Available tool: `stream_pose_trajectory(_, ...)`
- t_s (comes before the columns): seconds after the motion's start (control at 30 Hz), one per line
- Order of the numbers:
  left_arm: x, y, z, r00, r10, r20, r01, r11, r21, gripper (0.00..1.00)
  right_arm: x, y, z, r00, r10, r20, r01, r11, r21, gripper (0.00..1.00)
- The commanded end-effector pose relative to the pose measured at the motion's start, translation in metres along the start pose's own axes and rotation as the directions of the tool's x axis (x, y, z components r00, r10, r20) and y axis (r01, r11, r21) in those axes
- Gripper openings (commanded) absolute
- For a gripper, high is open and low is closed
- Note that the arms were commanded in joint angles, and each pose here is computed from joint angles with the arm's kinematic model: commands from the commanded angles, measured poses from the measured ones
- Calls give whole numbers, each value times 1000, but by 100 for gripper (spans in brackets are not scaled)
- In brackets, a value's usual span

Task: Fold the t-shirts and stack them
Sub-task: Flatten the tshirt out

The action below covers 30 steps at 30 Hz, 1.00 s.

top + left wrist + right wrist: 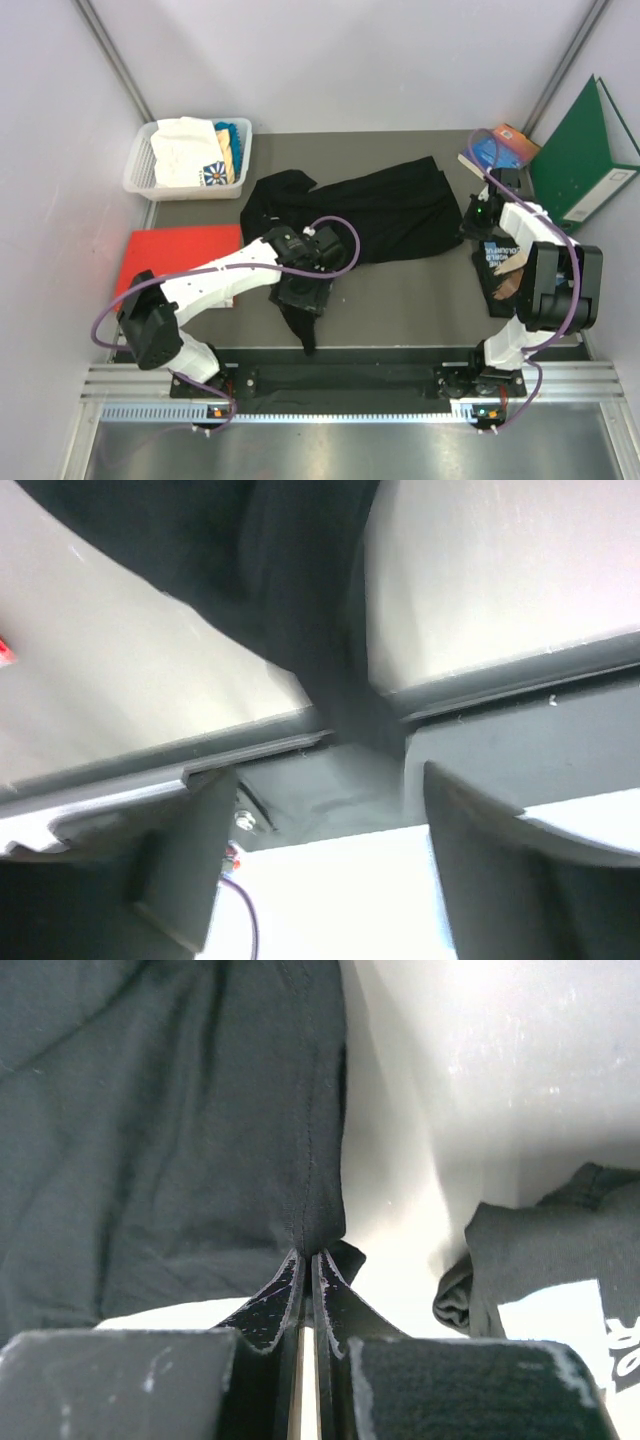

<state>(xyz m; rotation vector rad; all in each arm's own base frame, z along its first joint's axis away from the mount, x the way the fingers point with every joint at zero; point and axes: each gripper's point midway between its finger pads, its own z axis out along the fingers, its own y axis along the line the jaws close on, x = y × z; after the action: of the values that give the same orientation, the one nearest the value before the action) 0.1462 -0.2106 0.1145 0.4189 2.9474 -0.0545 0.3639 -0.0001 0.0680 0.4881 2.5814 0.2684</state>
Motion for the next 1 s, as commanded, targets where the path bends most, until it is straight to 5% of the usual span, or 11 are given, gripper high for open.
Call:
stream_pose_trajectory(0.0,26,-13,-2,996,65,-69,-66,998,-12,90,-21,3,-17,999,-10,50,9,1000,17,0)
stream_pose_trajectory(0.07,25,-18,-7,996,79,-33,-79,997,-12,99,-25,0,-20,998,-14,59,12,999,34,0)
stream_pose_trajectory(0.27,-34,14,-30,973,-20,230,56,987,-149,99,-35,-9,-21,997,-3,76,-2,998,63,0)
stream_pose_trajectory(0.47,-92,68,-9,961,-109,253,177,947,-267,99,-48,-20,-16,996,12,93,-22,994,104,0)
stream_pose_trajectory(0.63,-164,103,-2,924,-190,332,271,937,-218,99,-66,-27,-8,995,17,100,-30,991,130,0)
stream_pose_trajectory(0.97,-282,109,54,926,-173,336,248,949,-194,99,-78,-40,9,996,15,88,-30,985,167,1)
